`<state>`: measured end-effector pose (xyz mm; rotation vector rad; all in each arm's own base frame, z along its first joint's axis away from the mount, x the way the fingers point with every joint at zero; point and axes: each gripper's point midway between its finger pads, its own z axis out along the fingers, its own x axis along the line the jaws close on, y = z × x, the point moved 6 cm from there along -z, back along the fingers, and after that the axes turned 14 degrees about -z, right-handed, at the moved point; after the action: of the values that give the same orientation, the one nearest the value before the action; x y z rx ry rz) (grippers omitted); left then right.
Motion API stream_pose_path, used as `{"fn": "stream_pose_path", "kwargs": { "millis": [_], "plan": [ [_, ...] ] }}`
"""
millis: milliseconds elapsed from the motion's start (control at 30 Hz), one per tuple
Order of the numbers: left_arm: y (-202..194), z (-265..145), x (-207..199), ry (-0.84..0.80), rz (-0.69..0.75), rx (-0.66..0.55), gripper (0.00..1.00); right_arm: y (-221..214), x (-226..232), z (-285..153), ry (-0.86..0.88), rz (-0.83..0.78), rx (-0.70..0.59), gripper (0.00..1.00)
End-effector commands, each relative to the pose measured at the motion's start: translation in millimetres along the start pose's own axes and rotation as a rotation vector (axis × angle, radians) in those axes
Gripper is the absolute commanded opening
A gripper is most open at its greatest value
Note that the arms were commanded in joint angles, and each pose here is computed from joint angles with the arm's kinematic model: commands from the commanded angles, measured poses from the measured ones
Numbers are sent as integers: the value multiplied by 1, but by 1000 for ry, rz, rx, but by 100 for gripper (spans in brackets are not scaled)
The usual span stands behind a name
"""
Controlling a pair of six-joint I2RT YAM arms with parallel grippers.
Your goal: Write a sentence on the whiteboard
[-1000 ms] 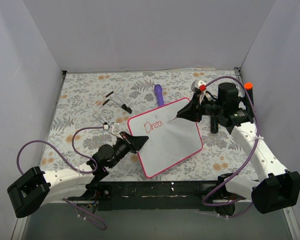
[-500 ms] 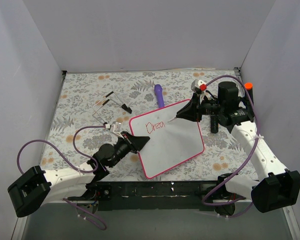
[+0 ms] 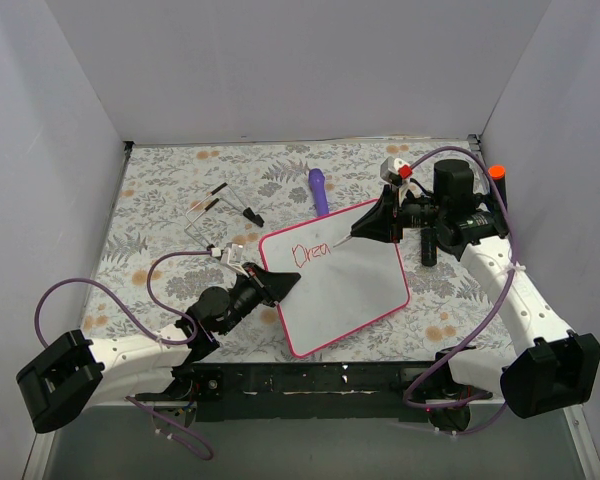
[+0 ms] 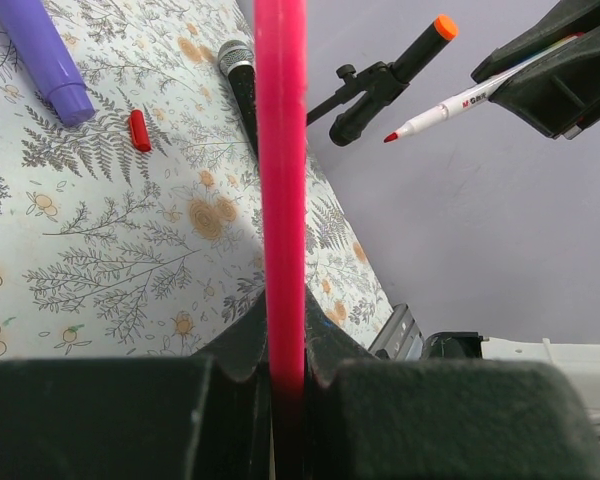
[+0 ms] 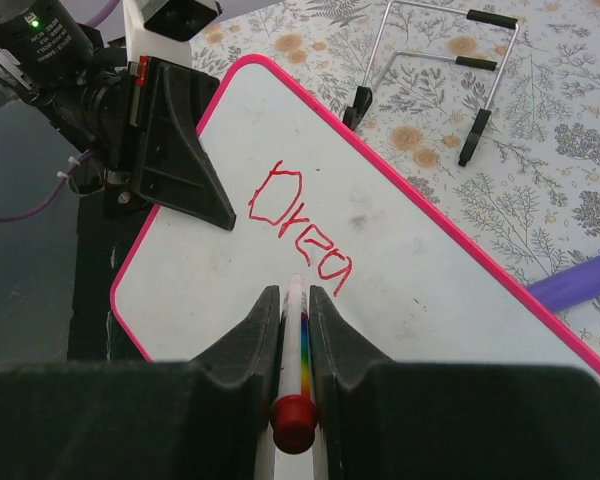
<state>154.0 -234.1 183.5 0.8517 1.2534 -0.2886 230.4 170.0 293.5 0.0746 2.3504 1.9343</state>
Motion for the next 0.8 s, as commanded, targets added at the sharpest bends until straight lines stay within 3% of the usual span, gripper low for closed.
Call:
{"fn": "stream_pose_path", "kwargs": {
  "millis": [0,767],
  "plan": [
    [23,7,-51,-199,-64,-93,0,13,-5,-2,-3,-35,-13,1],
    [22,3,-45,-186,-62,-97,0,7,-12,-2,-60,-44,15,1]
  ]
}}
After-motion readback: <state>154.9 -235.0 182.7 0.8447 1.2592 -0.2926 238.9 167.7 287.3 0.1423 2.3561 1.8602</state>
